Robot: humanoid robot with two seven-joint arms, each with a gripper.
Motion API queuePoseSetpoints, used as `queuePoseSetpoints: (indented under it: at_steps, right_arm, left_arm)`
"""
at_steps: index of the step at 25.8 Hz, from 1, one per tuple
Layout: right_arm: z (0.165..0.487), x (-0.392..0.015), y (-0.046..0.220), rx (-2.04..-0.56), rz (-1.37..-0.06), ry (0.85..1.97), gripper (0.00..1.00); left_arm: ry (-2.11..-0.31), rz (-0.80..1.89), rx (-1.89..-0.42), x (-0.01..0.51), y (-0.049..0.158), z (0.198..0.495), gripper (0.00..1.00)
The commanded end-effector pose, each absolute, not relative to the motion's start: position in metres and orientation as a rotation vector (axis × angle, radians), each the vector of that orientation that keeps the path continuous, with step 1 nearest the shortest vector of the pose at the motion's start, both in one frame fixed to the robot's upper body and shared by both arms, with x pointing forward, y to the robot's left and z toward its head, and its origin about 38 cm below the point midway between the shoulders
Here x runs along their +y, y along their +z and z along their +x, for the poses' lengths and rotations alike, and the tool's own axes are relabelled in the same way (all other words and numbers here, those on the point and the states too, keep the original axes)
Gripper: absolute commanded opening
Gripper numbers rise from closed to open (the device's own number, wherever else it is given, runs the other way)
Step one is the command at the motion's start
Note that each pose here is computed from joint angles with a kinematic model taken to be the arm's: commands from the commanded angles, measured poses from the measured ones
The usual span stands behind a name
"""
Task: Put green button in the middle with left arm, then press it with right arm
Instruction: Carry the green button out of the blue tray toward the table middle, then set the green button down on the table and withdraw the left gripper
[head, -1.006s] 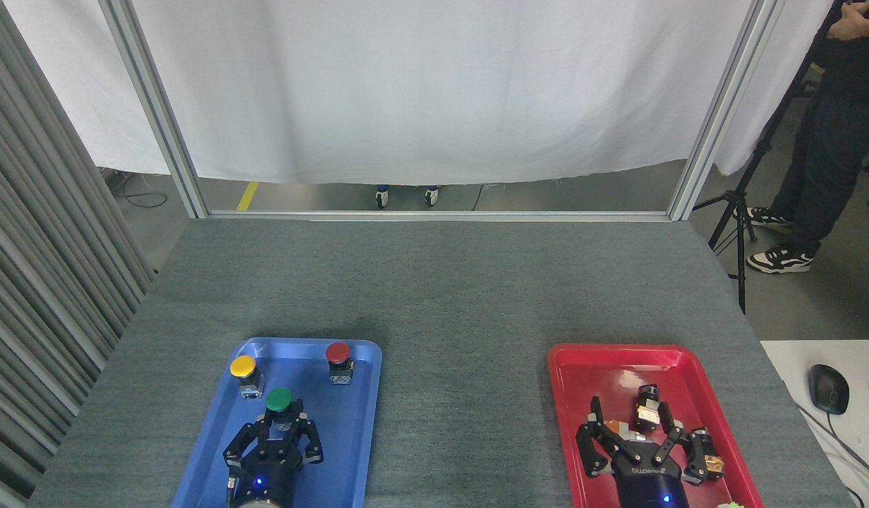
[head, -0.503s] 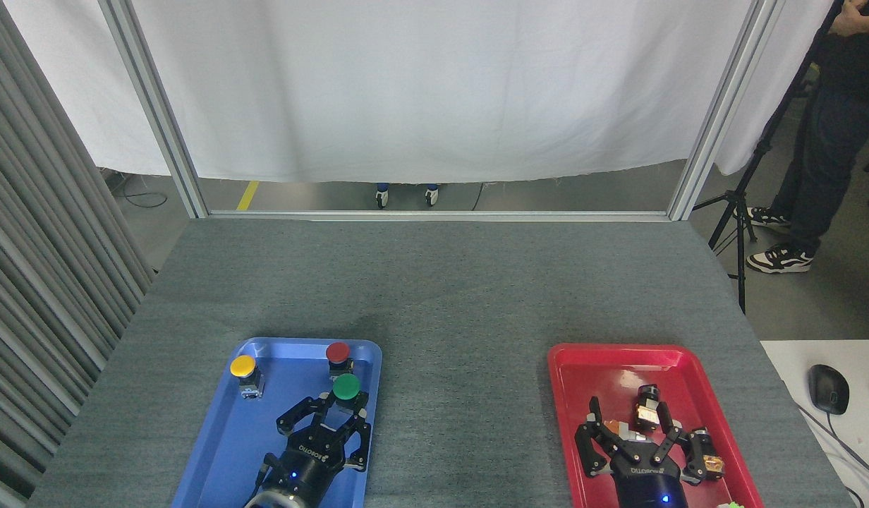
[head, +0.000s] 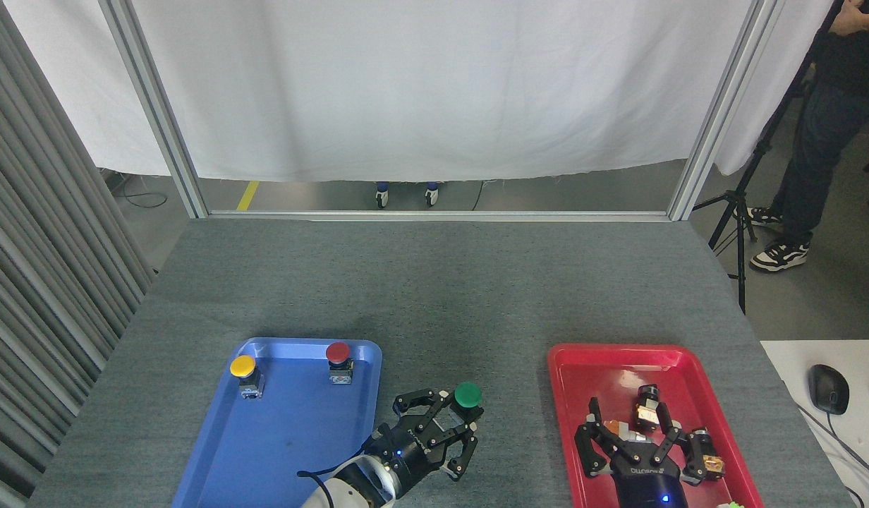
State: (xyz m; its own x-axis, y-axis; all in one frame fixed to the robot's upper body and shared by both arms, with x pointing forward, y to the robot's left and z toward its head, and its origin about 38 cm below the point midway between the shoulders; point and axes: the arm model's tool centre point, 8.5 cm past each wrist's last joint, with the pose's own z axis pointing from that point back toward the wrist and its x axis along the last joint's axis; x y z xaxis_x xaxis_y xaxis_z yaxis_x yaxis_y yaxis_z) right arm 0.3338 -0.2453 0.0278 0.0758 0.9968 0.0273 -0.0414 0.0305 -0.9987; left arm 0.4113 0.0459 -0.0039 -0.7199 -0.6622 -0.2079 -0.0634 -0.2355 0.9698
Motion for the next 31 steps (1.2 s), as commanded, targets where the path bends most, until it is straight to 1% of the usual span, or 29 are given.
queuePoseSetpoints:
  at_steps: [1, 4, 8, 9, 10, 11, 12, 13, 14, 15, 17, 20, 23, 25, 26, 27, 29, 31]
  right_arm:
    - [0.334, -0.245, 0.028, -1.136, -1.190, 1.152, 1.00]
    - [0.334, -0.244, 0.028, -1.137, -1.189, 1.151, 1.00]
    - [0.334, -0.244, 0.028, -1.138, -1.189, 1.153, 1.00]
    - [0.334, -0.245, 0.028, -1.136, -1.190, 1.152, 1.00]
    - [0.334, -0.245, 0.028, -1.136, -1.191, 1.153, 1.00]
    - [0.334, -0.245, 0.028, -1.136, -1.191, 1.153, 1.00]
    - [0.333, -0.245, 0.027, -1.135, -1.190, 1.154, 1.00]
    - [0.334, -0.245, 0.028, -1.136, -1.191, 1.153, 1.00]
    - [0.334, -0.245, 0.028, -1.136, -1.191, 1.153, 1.00]
    - [0.334, -0.245, 0.028, -1.136, -1.191, 1.153, 1.00]
    - [0.334, -0.245, 0.028, -1.136, -1.190, 1.152, 1.00]
    - [0.334, -0.244, 0.028, -1.137, -1.189, 1.151, 1.00]
    - [0.334, -0.244, 0.028, -1.138, -1.188, 1.152, 1.00]
    - [0.334, -0.245, 0.028, -1.136, -1.190, 1.152, 1.00]
    - [0.334, -0.244, 0.028, -1.137, -1.189, 1.151, 1.00]
    - [0.334, -0.244, 0.028, -1.137, -1.189, 1.151, 1.00]
    - [0.334, -0.245, 0.028, -1.136, -1.190, 1.152, 1.00]
    - [0.334, -0.245, 0.028, -1.136, -1.190, 1.152, 1.00]
  left_arm:
    - [-1.998, 0.815, -1.589, 0.038, -0.010, 0.416, 0.08]
    - [-1.945, 0.820, -1.560, 0.046, -0.013, 0.419, 0.10]
    - [-1.951, 0.785, -1.515, 0.048, -0.027, 0.415, 0.13]
    - [-1.948, 0.786, -1.511, 0.048, -0.028, 0.415, 0.17]
    - [-1.945, 0.795, -1.507, 0.049, -0.028, 0.415, 0.25]
    - [-1.936, 0.803, -1.508, 0.046, -0.027, 0.415, 0.38]
    - [-1.930, 0.804, -1.508, 0.043, -0.027, 0.414, 0.57]
    - [-1.925, 0.800, -1.514, 0.040, -0.026, 0.414, 0.80]
    - [-1.927, 0.791, -1.525, 0.039, -0.025, 0.413, 0.97]
    - [-1.934, 0.784, -1.531, 0.038, -0.026, 0.411, 1.00]
    - [-1.943, 0.764, -1.544, 0.036, -0.027, 0.408, 1.00]
    - [-1.926, 0.768, -1.587, 0.034, -0.021, 0.404, 1.00]
    - [-1.863, 0.819, -1.660, 0.038, -0.005, 0.391, 1.00]
    - [-1.833, 0.897, -1.686, 0.062, 0.009, 0.386, 1.00]
    - [-1.798, 0.941, -1.700, 0.075, 0.018, 0.383, 1.00]
    - [-1.746, 0.966, -1.700, 0.087, 0.021, 0.376, 1.00]
    - [-1.611, 1.044, -1.652, 0.118, 0.027, 0.361, 1.00]
    - [-1.489, 1.143, -1.568, 0.155, 0.031, 0.349, 1.00]
